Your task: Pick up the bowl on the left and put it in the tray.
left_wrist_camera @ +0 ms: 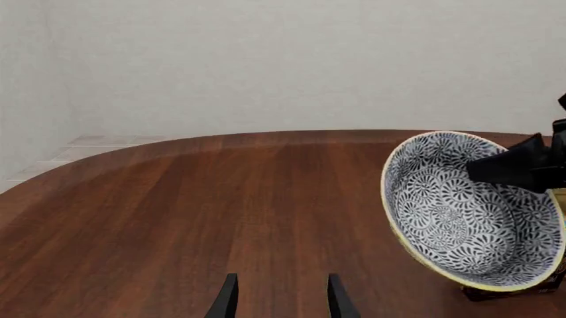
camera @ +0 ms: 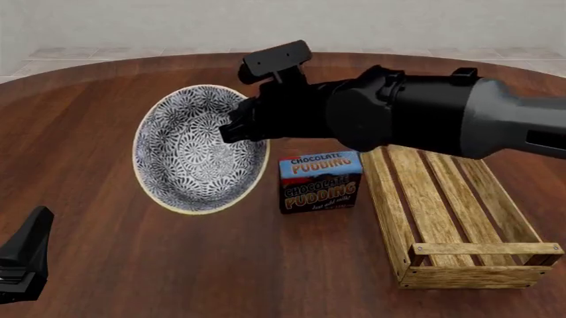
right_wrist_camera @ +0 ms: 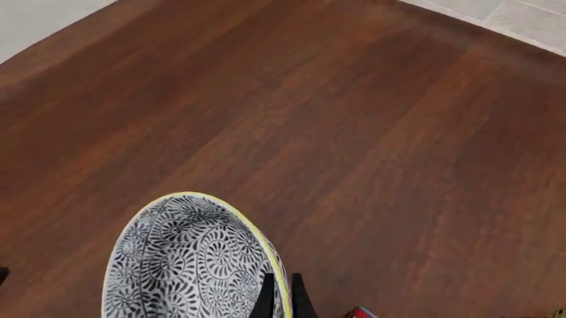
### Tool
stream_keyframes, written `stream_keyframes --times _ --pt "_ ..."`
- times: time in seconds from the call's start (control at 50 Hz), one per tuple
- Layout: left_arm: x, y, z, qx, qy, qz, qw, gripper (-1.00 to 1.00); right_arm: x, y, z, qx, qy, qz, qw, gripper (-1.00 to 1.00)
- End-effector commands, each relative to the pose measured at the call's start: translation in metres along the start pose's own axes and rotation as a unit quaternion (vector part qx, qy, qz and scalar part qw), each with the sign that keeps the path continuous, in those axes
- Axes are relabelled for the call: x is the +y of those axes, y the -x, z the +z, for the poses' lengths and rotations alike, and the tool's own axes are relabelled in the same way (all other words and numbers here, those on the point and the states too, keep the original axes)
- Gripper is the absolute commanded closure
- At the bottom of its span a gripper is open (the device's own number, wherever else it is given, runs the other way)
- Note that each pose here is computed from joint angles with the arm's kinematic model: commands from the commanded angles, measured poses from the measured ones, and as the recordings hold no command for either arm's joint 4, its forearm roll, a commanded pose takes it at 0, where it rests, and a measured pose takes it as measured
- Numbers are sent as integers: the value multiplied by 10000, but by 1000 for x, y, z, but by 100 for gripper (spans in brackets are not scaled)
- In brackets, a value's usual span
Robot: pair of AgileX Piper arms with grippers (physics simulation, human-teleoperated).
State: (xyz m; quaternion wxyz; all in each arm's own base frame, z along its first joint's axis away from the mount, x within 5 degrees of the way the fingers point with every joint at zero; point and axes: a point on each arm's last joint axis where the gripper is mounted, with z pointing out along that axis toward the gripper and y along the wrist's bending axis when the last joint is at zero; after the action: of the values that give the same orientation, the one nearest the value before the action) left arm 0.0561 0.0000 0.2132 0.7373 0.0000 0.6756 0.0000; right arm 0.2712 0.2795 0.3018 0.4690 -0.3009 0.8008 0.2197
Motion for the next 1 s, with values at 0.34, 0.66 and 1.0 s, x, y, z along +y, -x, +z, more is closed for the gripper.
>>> stream_keyframes --times 0.34,0.66,1.0 --pt "0 0 0 0 0 0 10000 -100 -4 16 -48 -491 6 400 9980 100" --pt "0 0 0 0 0 0 10000 -100 4 17 -75 -678 156 684 9952 100" --pt "0 0 0 0 0 0 10000 -100 11 24 -121 -903 290 544 9940 100"
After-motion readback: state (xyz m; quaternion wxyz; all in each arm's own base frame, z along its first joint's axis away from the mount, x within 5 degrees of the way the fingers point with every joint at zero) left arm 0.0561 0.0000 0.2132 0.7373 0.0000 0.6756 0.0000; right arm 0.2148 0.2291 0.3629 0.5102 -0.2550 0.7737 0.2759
